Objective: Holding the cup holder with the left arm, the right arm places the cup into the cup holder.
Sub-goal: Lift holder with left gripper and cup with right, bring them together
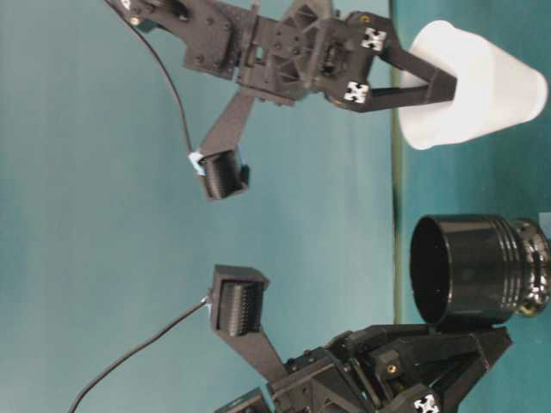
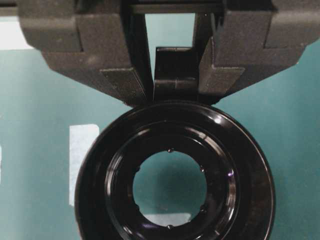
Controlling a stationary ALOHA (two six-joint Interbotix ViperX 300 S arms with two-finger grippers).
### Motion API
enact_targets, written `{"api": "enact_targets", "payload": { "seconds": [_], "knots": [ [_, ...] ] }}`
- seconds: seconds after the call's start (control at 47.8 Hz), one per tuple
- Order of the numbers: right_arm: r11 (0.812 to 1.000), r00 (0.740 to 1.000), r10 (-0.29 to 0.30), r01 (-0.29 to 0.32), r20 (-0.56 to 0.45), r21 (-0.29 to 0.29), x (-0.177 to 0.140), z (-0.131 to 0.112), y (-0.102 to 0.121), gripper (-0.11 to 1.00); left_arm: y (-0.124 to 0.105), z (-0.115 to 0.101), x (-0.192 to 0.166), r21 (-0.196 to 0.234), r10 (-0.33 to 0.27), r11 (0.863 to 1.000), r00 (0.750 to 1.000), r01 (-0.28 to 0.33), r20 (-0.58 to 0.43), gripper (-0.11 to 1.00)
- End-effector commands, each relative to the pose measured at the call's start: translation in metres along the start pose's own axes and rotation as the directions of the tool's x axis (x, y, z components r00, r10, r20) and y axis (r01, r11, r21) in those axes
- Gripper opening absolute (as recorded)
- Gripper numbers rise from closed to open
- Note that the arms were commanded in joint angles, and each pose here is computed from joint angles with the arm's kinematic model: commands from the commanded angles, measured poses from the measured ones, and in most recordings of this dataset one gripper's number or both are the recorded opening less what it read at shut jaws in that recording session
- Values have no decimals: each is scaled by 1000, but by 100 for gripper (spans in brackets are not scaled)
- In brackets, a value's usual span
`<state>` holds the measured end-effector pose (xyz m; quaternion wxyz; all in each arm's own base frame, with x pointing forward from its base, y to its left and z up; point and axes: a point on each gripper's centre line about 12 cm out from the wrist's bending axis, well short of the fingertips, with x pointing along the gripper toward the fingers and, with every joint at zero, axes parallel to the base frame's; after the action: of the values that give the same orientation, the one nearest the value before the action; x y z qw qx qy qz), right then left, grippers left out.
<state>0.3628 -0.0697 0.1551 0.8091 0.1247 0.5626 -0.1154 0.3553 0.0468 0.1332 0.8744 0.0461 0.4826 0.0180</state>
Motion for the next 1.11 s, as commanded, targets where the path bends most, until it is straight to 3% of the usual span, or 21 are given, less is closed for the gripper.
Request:
{"api": "enact_targets", "payload": {
  "seconds": [0.0, 0.376, 0.732, 1.087],
  "knots": [
    [1000, 991, 23, -23, 133, 1, -51, 15, 4, 7, 3, 12, -11, 1, 12, 1000, 998, -12, 60, 27],
    [999, 983, 33, -34, 183, -1, -90, 30, 7, 7, 3, 23, -14, 5, 21, 1000, 991, -22, 131, 27],
    [999, 956, 51, -51, 289, -7, -126, 43, 10, 7, 4, 37, -18, 12, 23, 1000, 986, -25, 166, 27],
    [997, 925, 75, -74, 373, -16, -131, 56, 16, 7, 7, 58, -17, 22, 29, 999, 979, -34, 202, 27]
  ]
}}
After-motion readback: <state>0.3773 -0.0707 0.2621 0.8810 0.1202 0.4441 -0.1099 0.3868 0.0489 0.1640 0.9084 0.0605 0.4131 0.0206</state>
